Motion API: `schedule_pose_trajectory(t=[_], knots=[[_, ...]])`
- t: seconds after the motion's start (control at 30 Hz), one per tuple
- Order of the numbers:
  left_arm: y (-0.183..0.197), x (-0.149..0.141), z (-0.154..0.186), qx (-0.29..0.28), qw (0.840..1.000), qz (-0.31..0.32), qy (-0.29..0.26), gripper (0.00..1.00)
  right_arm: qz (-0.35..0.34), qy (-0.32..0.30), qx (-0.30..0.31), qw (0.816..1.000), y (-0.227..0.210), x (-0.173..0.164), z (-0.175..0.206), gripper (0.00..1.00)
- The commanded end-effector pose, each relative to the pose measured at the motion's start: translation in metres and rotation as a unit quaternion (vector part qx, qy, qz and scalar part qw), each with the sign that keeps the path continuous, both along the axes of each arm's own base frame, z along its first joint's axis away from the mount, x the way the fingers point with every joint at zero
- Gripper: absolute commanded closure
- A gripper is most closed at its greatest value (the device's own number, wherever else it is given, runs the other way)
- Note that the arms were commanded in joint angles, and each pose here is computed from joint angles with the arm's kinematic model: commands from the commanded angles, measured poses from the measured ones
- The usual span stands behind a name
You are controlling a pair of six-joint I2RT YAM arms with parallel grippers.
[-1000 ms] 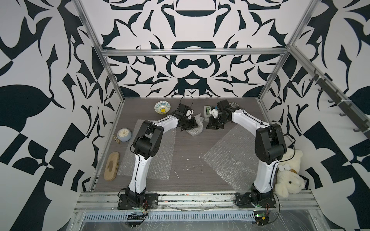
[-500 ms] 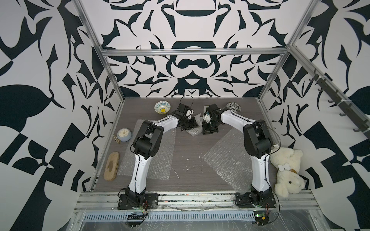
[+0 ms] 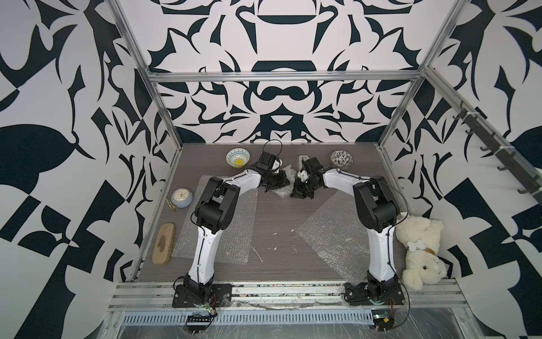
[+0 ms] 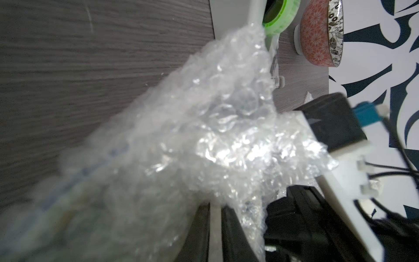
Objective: Wrap bowls in bubble wrap
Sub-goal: Stick the tape on the bubble wrap.
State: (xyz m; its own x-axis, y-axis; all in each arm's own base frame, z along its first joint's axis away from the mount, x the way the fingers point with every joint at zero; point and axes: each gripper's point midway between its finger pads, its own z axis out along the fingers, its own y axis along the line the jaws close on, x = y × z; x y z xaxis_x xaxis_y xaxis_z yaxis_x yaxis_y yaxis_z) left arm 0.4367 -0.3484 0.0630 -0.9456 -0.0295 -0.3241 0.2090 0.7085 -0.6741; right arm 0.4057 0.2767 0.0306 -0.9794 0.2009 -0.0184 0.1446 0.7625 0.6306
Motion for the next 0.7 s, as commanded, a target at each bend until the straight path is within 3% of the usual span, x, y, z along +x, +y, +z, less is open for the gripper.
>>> schedule_pose_trajectory(t=[0.0, 0.17, 0.33, 0.5, 0.67], knots=[[-0.002, -0.030, -0.044, 0.027, 0.998, -0.019, 0.061, 0.85, -0.027, -0.087, 0.129, 0.987, 0.043, 0.039, 0.063, 0.98], [0.000, -0.015, -0.035, 0.042, 0.998, -0.026, 0.049, 0.78, -0.046, -0.106, 0.115, 0.987, 0.039, 0.055, 0.065, 0.98], [0.010, 0.021, -0.019, 0.038, 0.999, -0.009, 0.029, 0.72, -0.066, -0.106, 0.118, 0.985, 0.044, 0.073, 0.055, 0.98], [0.021, 0.058, 0.019, 0.035, 0.999, 0.004, -0.010, 0.63, -0.085, -0.115, 0.114, 0.983, 0.047, 0.091, 0.050, 0.97], [0.037, 0.080, 0.060, 0.038, 0.998, 0.018, -0.048, 0.54, -0.082, -0.117, 0.104, 0.984, 0.043, 0.086, 0.051, 0.97]])
